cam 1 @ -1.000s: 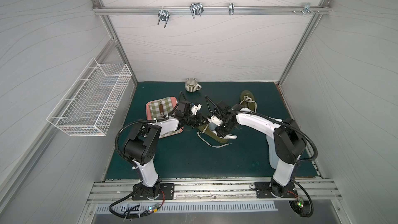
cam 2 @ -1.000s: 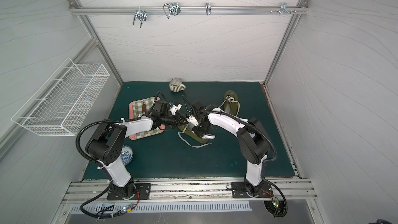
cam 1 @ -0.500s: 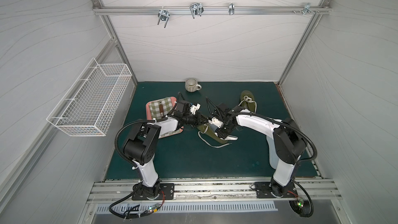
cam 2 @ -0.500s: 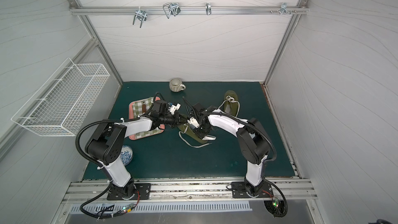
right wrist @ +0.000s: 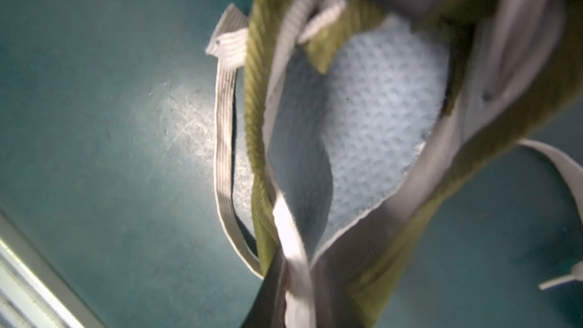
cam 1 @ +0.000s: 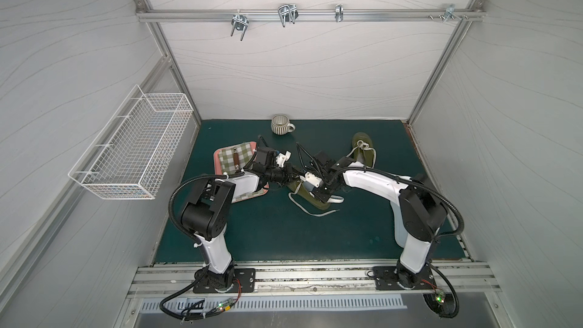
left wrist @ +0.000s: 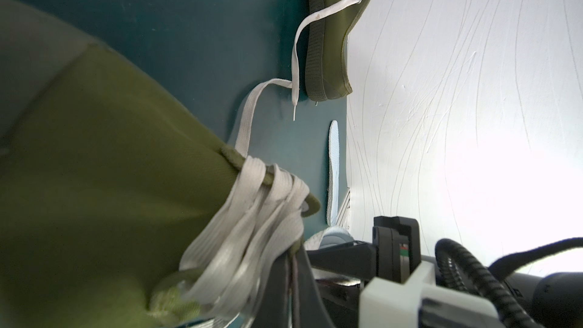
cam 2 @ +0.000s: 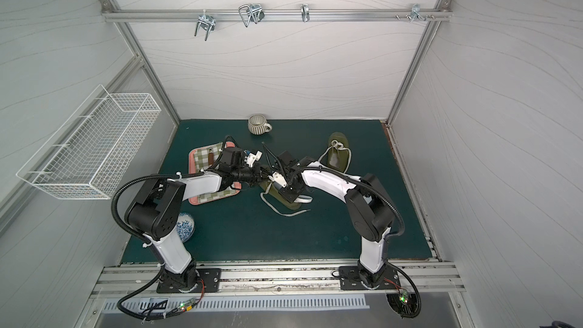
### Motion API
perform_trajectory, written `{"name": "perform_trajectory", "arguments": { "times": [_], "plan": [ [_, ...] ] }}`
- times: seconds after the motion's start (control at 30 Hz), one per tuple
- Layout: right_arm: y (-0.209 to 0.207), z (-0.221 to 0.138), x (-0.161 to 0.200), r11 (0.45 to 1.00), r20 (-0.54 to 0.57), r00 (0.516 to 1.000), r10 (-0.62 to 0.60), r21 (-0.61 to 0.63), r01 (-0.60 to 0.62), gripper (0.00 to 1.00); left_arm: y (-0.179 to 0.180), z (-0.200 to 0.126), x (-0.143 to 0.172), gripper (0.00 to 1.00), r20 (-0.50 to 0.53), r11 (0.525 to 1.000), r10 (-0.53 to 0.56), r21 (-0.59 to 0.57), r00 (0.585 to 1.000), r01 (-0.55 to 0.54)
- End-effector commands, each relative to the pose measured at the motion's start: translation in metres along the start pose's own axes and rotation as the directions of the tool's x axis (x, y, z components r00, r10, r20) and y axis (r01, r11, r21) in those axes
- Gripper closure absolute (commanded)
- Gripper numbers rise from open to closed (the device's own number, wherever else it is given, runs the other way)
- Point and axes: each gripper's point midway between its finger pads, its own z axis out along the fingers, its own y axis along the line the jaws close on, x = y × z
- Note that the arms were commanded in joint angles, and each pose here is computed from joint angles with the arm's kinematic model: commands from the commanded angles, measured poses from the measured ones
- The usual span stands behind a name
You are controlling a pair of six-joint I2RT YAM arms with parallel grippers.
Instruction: Insert the insole into the shoe
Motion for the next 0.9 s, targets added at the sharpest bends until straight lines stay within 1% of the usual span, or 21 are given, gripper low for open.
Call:
{"name": "perform_trajectory", "arguments": {
  "times": [0.0,0.13,0.23,0.37,0.43,0.53,0.7,0.87],
  "plan": [
    [-0.004,-0.001,-0.029,0.997,0.095,0.993,-0.067,0.038,0.064,0.82,-0.012,0.002,-0.004,1.00,-0.001,0.998,0.038,0.058,0.999,-0.038],
    [-0.005,-0.007,-0.037,0.996,0.161,0.984,-0.079,0.059,0.071,0.80,-0.010,0.003,-0.004,1.00,-0.002,0.998,0.034,0.058,0.999,-0.034],
    [-0.005,-0.002,-0.035,0.996,0.157,0.985,-0.077,0.053,0.070,0.77,-0.010,0.004,-0.004,1.00,-0.001,0.997,0.031,0.064,1.000,-0.030],
    [-0.006,-0.003,-0.033,0.996,0.148,0.986,-0.072,0.059,0.064,0.65,-0.008,0.005,-0.004,1.00,-0.001,0.998,0.023,0.063,1.000,-0.023],
    [-0.005,-0.008,-0.028,0.997,0.127,0.990,-0.061,0.061,0.053,0.53,-0.007,0.005,-0.004,1.00,0.002,0.998,0.020,0.062,1.000,-0.020],
    [0.000,-0.014,-0.019,0.995,0.088,0.994,-0.061,0.078,0.054,0.40,-0.007,0.005,-0.005,1.00,0.006,0.998,0.020,0.058,1.000,-0.020],
    [0.007,-0.023,-0.006,0.994,0.040,0.998,-0.045,0.100,0.041,0.28,-0.008,0.002,-0.005,1.00,0.014,0.999,0.032,0.037,0.999,-0.032],
    [0.009,-0.034,0.002,0.994,0.023,1.000,-0.001,0.112,-0.002,0.16,-0.009,0.001,-0.006,1.00,0.018,0.999,0.033,0.034,0.999,-0.034]
  ]
}}
